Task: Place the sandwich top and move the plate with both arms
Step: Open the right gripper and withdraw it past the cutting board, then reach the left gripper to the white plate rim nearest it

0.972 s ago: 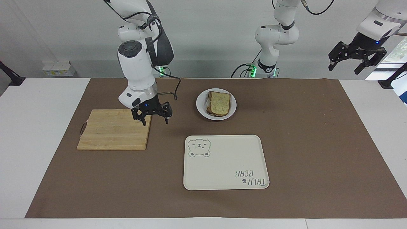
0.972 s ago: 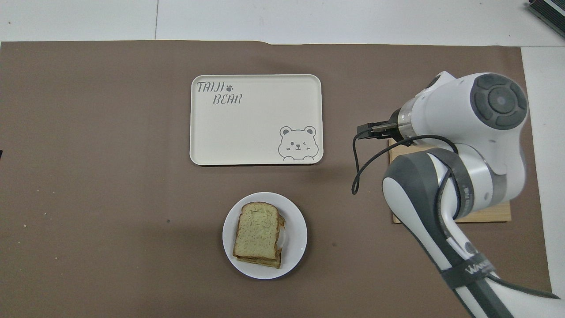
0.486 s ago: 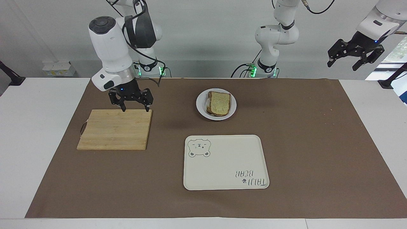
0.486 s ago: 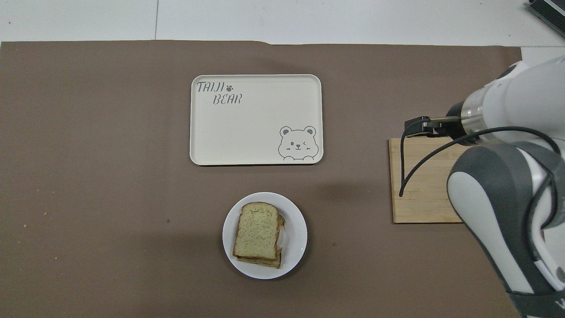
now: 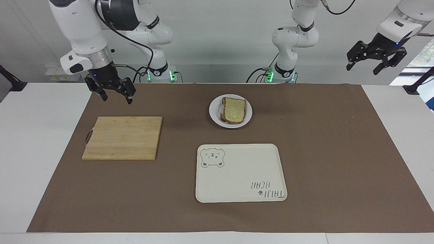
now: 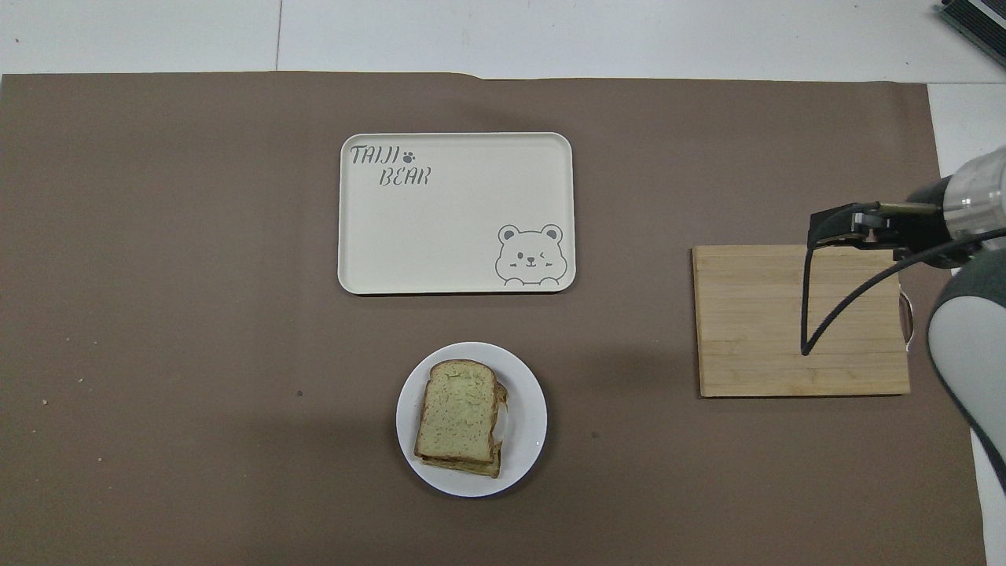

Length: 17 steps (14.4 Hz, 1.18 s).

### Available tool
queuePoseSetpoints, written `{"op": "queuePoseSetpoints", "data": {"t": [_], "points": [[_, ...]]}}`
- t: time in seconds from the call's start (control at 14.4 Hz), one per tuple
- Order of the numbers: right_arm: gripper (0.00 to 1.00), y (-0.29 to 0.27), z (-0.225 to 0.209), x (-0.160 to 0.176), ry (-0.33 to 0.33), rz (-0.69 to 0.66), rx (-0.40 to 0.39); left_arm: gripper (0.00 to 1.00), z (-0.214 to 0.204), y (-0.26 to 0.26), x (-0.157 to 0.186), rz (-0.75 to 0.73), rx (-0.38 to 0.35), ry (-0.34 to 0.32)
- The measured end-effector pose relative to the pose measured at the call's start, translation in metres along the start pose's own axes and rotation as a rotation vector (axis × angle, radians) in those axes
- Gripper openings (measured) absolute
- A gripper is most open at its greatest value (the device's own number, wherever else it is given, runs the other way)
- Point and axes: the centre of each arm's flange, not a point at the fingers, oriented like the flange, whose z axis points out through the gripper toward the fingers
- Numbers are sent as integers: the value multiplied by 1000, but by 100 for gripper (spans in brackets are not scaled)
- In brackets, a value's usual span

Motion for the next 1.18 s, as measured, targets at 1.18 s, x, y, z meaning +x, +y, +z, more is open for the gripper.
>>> {"op": "queuePoseSetpoints", "data": {"t": [1.18], "points": [[100,50,-34,-19,-42,-110,-21,100,221,111,-7,18,-487,51]]}}
